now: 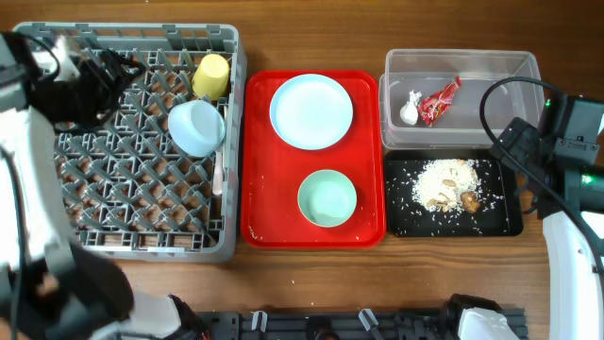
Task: Sort waste into correct bins and load items into the dishwasher rack
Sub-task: 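Reach the left gripper to the green bowl and grasp its rim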
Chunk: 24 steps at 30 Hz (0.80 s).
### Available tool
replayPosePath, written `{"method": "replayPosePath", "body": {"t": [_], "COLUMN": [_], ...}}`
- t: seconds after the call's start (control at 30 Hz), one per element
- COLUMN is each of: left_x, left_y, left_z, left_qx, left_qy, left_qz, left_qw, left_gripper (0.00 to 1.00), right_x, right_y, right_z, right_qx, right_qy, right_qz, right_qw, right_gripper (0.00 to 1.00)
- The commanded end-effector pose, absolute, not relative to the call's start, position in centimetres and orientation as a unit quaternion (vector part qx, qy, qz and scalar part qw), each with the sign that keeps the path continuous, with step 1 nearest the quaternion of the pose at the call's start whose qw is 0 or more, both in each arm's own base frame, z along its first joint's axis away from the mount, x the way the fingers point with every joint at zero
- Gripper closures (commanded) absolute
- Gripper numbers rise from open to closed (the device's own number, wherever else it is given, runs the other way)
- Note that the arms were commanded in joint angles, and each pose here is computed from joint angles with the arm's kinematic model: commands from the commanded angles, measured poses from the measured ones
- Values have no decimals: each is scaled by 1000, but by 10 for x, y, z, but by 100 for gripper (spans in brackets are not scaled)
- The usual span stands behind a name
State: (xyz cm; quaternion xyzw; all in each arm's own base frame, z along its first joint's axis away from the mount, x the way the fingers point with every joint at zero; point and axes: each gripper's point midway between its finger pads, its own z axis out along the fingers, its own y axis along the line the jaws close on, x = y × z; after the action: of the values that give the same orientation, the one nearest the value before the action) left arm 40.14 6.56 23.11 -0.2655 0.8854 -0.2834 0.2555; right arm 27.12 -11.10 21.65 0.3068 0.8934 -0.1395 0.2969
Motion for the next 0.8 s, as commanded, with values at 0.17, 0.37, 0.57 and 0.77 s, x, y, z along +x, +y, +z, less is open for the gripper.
{"method": "replayPosePath", "body": {"t": [0.17, 0.37, 0.57, 0.77], "left_x": [314, 239, 222, 213], "left_y": [-139, -291, -328, -332], "left_z": [255, 127, 52, 40], "left_qx": [-32, 117, 153, 176], "left_qy": [945, 974, 982, 978], "left_qz": [-288, -185, -77, -34], "left_qw": [155, 54, 77, 103], "left_gripper": [51, 60, 66, 76], "right_x": [271, 271, 271, 271], "right_y": [-113, -113, -113, -113], "right_z": [223, 223, 223, 223], "right_qx": [308, 308, 308, 308], "right_qy": [890, 890, 890, 890], "right_qz": [-142, -142, -142, -142], "right_qw": [306, 306, 306, 306], "right_gripper": [0, 0, 0, 0]}}
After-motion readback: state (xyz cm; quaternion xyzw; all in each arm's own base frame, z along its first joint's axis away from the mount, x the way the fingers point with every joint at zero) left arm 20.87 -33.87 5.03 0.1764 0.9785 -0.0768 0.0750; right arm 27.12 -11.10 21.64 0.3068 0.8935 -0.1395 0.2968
